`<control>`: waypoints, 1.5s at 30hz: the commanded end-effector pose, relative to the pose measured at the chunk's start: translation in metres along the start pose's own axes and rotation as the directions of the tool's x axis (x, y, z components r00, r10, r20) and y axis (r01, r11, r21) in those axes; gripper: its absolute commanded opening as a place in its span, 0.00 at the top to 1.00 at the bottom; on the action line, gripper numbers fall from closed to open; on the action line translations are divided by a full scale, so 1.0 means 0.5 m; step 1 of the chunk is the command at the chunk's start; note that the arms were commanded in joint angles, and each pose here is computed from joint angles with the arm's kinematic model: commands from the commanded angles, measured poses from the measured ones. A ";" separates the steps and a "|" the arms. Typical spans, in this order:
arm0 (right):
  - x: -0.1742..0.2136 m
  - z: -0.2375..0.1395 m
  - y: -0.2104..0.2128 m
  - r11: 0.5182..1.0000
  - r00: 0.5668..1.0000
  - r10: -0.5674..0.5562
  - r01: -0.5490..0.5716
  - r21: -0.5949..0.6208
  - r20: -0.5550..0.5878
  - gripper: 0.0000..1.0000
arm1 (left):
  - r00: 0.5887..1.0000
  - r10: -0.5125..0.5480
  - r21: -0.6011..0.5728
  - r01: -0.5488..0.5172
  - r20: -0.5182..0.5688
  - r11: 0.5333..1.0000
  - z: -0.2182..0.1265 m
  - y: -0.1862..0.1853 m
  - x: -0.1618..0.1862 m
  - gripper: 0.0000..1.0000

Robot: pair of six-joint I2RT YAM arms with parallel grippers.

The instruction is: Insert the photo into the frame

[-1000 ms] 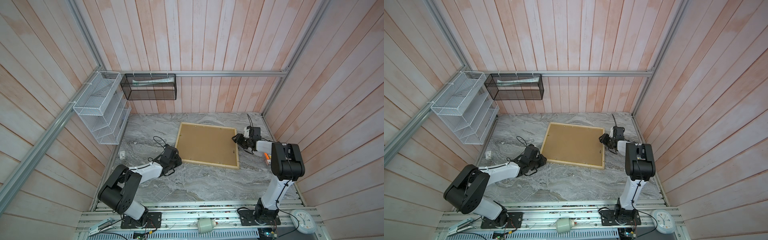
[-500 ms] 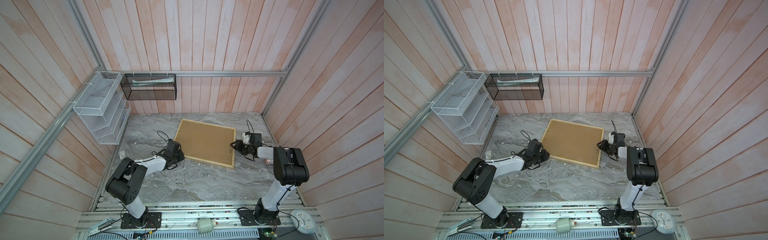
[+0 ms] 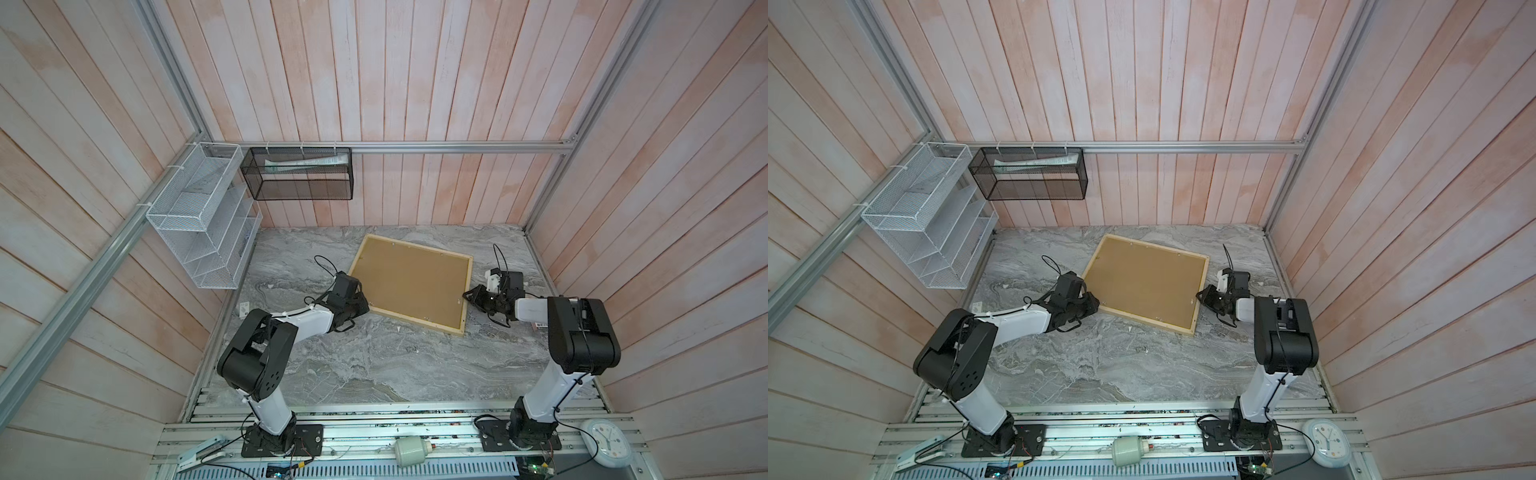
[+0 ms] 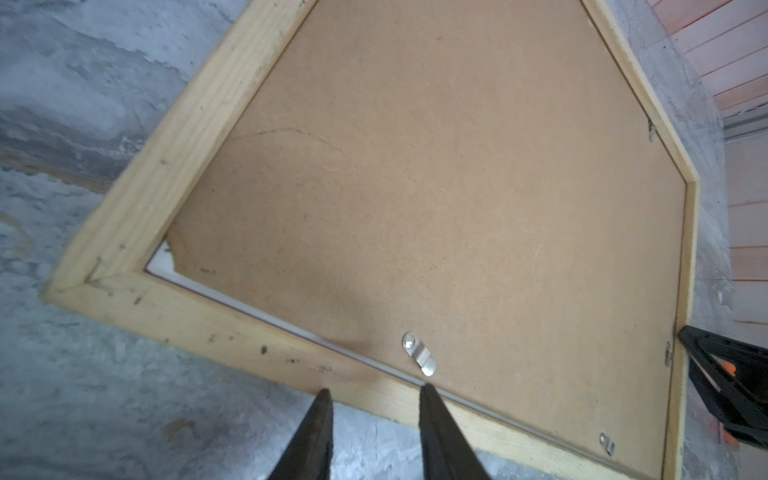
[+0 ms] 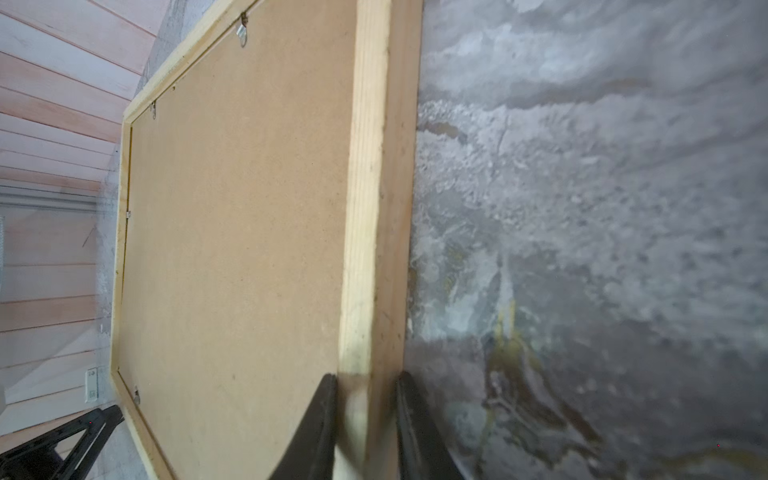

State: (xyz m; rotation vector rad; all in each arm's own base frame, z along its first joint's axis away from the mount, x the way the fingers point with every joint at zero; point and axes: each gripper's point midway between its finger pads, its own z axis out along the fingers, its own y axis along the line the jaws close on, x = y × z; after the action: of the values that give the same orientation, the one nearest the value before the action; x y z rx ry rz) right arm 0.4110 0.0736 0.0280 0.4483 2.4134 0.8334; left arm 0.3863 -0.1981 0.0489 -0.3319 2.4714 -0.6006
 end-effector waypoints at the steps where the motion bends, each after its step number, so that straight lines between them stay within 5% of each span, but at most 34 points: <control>1: 0.078 -0.001 -0.006 0.999 0.994 0.045 -0.044 0.008 -0.100 0.79 | 1.000 0.024 0.037 -0.024 0.003 0.999 0.016 -0.021 -0.016 0.63; 17: 0.282 -0.041 0.070 0.997 0.988 0.081 -0.081 0.010 -0.128 0.78 | 1.000 0.027 0.025 -0.027 -0.015 0.999 0.039 -0.022 -0.018 0.63; 30: 0.215 -0.112 0.128 0.999 0.998 -0.039 0.039 -0.001 0.047 0.51 | 0.999 0.040 -0.059 -0.038 0.031 0.998 0.012 -0.002 -0.034 0.62; 45: 0.189 -0.127 0.140 0.997 0.993 -0.079 0.078 0.013 0.091 0.51 | 0.993 0.111 -0.123 -0.114 -0.029 0.986 0.054 0.001 -0.042 0.63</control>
State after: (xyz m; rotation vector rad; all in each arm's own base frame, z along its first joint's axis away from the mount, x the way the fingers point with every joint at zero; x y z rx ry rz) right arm 0.3035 0.1437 0.0774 0.3958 2.3342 0.7947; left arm 0.4127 -0.2003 0.0418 -0.2882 2.5206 -0.4697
